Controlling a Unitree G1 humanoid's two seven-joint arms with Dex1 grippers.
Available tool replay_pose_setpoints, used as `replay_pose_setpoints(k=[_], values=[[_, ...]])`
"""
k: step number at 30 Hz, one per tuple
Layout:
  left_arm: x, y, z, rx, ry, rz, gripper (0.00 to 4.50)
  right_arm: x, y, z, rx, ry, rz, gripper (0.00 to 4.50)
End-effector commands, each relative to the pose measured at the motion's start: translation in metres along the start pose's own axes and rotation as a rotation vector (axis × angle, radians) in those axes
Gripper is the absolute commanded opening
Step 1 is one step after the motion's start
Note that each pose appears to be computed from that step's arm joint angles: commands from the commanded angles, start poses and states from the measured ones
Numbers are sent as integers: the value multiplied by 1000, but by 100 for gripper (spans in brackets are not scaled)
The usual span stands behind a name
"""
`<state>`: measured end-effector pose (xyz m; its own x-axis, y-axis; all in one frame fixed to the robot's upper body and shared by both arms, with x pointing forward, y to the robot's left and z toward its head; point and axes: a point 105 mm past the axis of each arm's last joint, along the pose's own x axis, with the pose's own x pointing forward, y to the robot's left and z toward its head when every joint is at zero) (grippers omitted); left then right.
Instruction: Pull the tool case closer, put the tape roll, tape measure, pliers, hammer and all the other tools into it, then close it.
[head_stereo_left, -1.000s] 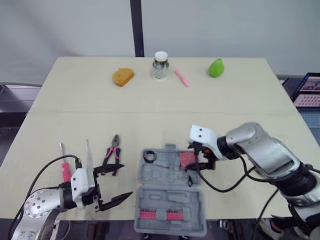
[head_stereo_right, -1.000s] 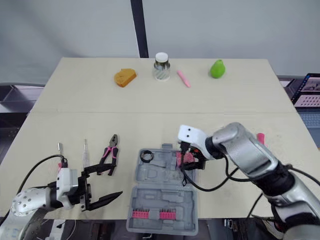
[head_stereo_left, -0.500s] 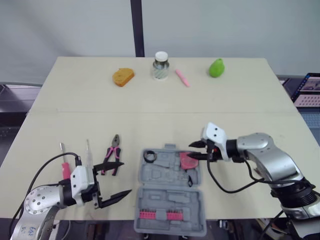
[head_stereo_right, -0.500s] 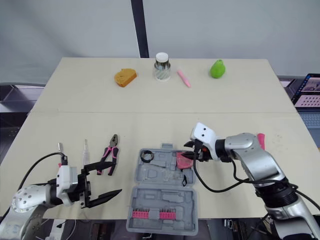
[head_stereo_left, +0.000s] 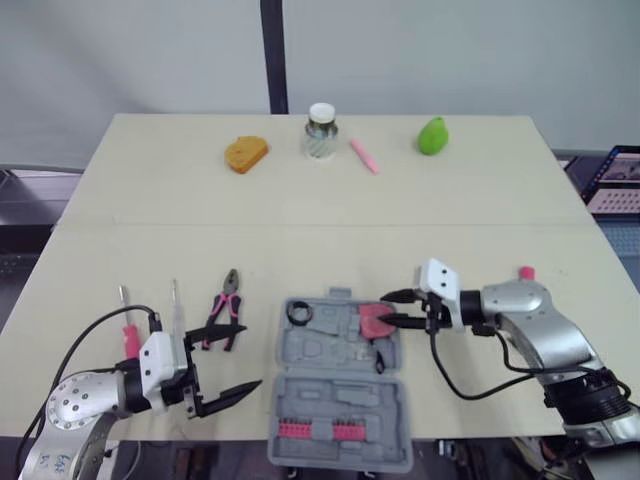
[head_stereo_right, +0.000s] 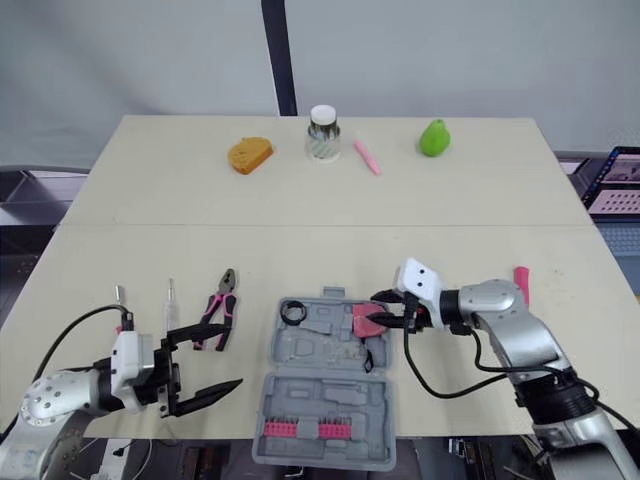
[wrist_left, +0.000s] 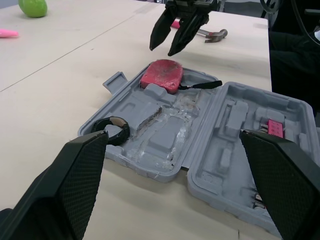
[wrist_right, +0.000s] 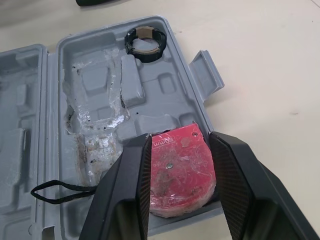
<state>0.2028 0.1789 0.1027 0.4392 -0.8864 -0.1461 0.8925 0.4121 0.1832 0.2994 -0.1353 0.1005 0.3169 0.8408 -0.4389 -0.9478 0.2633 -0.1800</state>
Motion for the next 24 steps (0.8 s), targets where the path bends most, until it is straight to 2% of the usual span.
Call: replay_pose_setpoints(k=[1,24], values=[[-3,2,11,30,-19,6,450,-3,-3,0,-13,-36,1,191],[-11,3,16,43,12,21,450,17,8,-35,63,-37,50,191]])
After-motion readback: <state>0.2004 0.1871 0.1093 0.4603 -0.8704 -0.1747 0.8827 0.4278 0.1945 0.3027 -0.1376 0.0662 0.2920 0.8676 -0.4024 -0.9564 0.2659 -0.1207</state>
